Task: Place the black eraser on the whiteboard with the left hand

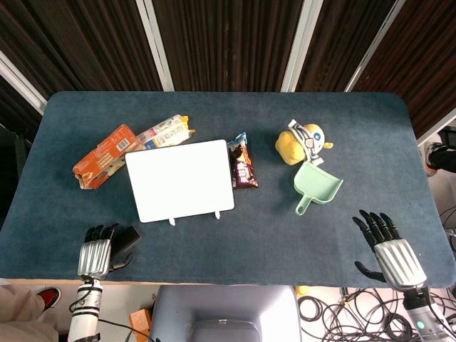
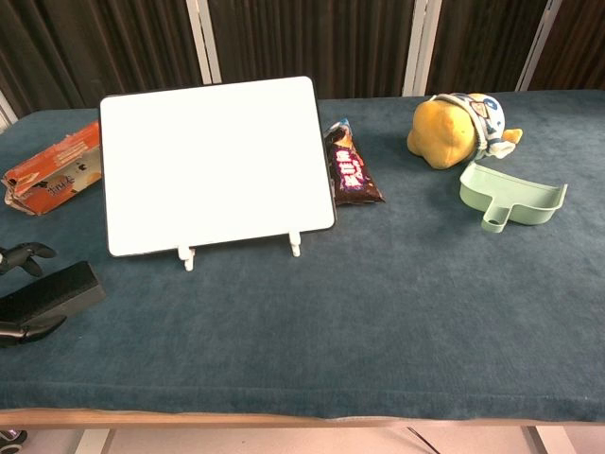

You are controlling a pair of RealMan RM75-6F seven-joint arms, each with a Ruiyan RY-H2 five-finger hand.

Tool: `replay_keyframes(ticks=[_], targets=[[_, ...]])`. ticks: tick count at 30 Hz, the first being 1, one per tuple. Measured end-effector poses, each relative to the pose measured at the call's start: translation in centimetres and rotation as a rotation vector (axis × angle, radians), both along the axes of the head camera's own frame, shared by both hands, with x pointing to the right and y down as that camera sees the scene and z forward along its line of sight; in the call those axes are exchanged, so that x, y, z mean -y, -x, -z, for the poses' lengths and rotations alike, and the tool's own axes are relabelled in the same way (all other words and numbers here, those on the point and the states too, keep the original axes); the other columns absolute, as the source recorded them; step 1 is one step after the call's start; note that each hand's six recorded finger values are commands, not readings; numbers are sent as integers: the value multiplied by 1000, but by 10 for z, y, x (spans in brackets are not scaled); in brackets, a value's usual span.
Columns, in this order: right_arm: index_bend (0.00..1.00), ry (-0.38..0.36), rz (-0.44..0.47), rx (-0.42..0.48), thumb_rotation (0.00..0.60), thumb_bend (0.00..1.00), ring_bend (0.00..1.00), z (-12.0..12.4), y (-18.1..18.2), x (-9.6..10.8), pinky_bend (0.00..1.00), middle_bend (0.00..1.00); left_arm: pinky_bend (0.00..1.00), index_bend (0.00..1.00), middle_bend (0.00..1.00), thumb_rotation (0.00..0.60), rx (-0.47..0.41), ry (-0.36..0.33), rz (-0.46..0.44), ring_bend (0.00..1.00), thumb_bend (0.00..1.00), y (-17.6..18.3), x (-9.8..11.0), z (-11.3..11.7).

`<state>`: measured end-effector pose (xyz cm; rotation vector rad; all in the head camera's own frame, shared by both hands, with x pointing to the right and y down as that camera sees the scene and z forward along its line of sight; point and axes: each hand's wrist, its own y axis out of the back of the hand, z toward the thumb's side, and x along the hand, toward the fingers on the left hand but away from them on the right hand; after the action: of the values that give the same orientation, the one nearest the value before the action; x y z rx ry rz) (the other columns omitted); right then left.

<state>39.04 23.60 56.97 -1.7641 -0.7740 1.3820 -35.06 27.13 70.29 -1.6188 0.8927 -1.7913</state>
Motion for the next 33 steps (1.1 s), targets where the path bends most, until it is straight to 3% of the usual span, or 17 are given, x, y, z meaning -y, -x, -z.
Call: replay_keyframes(ticks=[7,12,16,20,22,26,30,33], targets=[[0,1,3,4,600,158,0,0,1,0,0,0,142,242,352,323,11,5,-15,184,244,-6,2,-5],[0,5,9,4,600,158,0,-1,2,0,0,0,144,350,467,365,42,-4,-19,270,247,-7,5,-7],[0,6,10,4,600,158,0,-2,3,1,0,0,144,435,561,433,54,-17,-14,330,253,-5,7,-7],[0,7,10,2,600,158,0,-2,3,1,0,0,147,504,638,577,59,-33,-14,381,272,-4,9,-8],[0,6,9,2,600,158,0,-2,3,1,0,0,148,531,673,597,72,-31,-20,410,287,-3,9,-9],[0,7,5,0,600,158,0,-2,2,1,0,0,173,618,793,600,74,-36,-19,526,398,-3,11,-9],[0,5,4,2,600,158,0,-1,2,1,0,0,219,692,877,600,32,-90,0,602,575,-5,20,-2],[0,4,1,2,600,158,0,-1,1,1,0,0,232,713,898,600,-34,-151,34,621,639,-8,31,5]])
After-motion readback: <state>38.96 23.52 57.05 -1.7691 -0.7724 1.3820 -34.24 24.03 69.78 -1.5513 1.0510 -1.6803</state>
